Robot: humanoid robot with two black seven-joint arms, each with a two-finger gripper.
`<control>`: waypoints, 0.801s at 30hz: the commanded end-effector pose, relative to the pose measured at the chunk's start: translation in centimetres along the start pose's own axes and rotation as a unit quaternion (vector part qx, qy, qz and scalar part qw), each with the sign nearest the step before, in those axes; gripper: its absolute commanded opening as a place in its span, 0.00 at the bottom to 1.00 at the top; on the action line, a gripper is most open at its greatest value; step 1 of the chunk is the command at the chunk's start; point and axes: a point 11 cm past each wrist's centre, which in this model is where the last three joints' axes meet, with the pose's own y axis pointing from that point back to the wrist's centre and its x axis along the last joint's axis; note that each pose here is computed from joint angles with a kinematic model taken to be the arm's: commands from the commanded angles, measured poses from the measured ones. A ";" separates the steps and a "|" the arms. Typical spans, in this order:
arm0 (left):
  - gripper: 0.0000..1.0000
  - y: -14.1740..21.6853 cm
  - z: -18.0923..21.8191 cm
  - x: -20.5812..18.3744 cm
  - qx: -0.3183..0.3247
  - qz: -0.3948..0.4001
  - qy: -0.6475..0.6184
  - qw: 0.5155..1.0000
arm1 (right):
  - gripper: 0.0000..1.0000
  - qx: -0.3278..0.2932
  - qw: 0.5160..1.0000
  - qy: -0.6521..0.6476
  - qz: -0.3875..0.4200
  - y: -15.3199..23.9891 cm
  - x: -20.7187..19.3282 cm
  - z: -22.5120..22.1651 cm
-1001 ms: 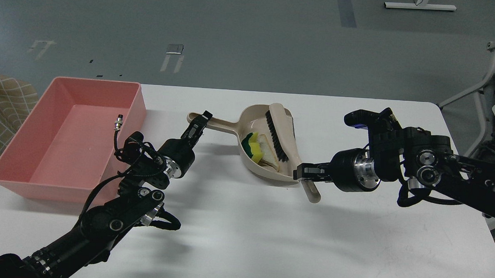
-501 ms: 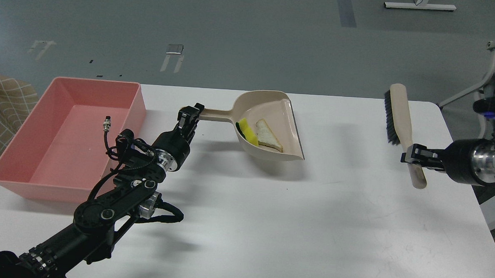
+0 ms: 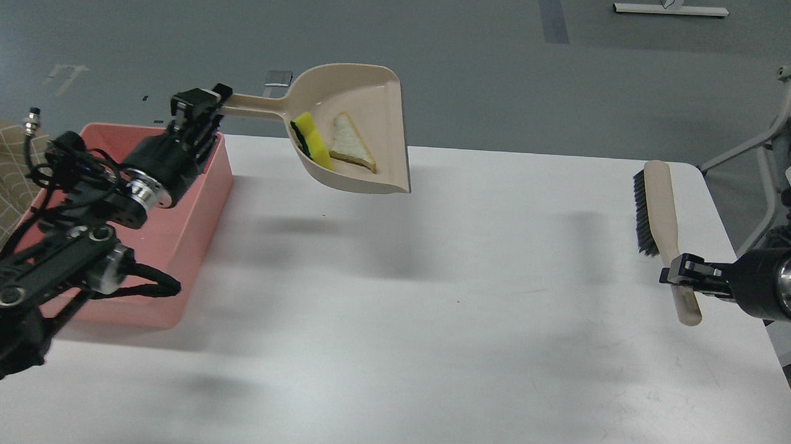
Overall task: Sweep and dump garbage into bin
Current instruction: 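Lift the dustpan with the left gripper toward the pink bin, then tilt the dustpan over the pink bin to dump the debris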
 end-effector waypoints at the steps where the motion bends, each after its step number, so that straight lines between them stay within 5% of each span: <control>1: 0.00 1.7 1.5 4.5 0.008 0.013 -0.025 1.000 | 0.00 0.006 1.000 0.002 -0.004 -0.3 -0.2 -0.4; 12: 0.00 9.0 1.1 13.4 0.056 0.041 -0.069 0.995 | 0.00 0.018 1.000 0.010 -0.007 -0.1 -0.6 -1.3; 24: 0.00 16.8 -3.7 23.5 0.130 0.139 -0.083 0.978 | 0.00 0.018 1.000 0.004 -0.011 0.0 -1.0 -0.6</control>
